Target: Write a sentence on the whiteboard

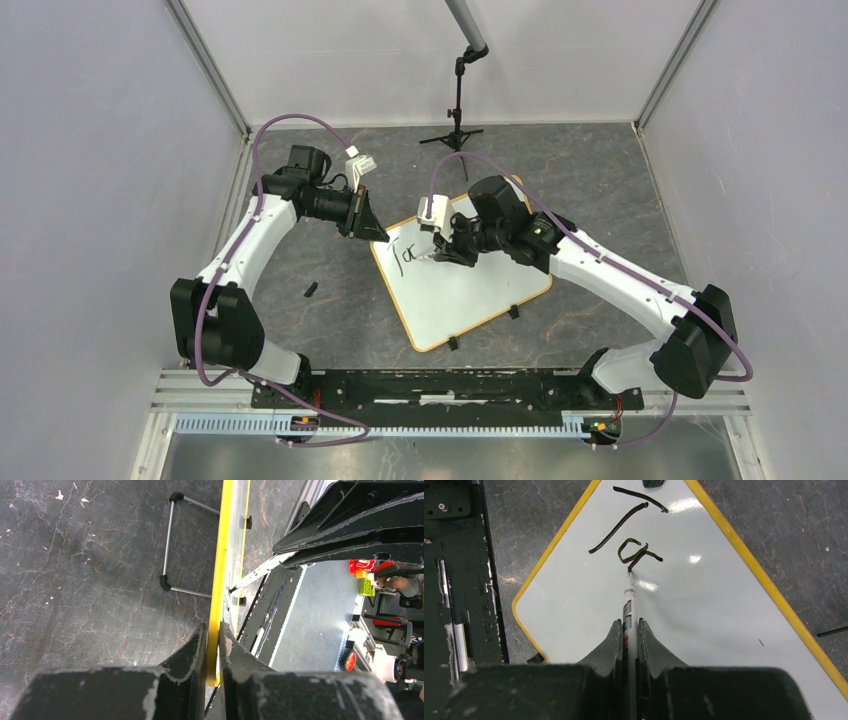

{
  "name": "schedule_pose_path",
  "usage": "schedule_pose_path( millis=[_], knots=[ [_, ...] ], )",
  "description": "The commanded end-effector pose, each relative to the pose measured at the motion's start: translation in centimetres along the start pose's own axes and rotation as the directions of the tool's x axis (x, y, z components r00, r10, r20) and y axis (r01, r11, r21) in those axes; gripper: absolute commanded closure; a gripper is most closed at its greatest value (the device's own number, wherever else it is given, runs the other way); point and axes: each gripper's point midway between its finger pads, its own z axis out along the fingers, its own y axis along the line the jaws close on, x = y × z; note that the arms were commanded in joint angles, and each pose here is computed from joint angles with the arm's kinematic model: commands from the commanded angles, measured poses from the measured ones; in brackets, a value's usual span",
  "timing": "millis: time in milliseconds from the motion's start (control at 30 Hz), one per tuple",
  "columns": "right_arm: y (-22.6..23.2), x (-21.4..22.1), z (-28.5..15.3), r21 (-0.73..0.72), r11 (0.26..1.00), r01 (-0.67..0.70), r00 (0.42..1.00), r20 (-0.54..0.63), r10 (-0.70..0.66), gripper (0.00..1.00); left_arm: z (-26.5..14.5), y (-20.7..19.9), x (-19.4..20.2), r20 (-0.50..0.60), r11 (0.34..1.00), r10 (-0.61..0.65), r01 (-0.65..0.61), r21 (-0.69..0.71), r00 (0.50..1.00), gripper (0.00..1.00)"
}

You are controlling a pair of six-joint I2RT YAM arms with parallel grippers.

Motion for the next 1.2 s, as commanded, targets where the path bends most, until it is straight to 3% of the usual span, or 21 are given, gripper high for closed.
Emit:
schedule_pose_path(
  millis=[0, 633, 1167],
  knots=[
    [-1.3, -1.0, -0.9, 0.062, 0.998, 0.031, 0.999, 0.015, -0.032, 1.0, -0.4, -0.3, -0.3, 0.006, 0.998, 0.068, -0.067, -0.009, 0.998, 0.98],
    [-6.8, -4.5, -1.6, 0.175, 0.984, -0.017, 0.996, 0.09, 0.001, 1.0, -0.4, -0.3, -0.3, 0.005, 0.998, 0.067, -0.067, -0.013, 0.998, 0.98],
    [-2.7, -1.0, -1.0, 0.06, 0.996, -0.062, 0.997, 0.051, 0.059, 1.0, -0.4, -0.2, -0.2, 0.004, 0.997, 0.069, -0.069, -0.017, 0.998, 0.98]
  ],
)
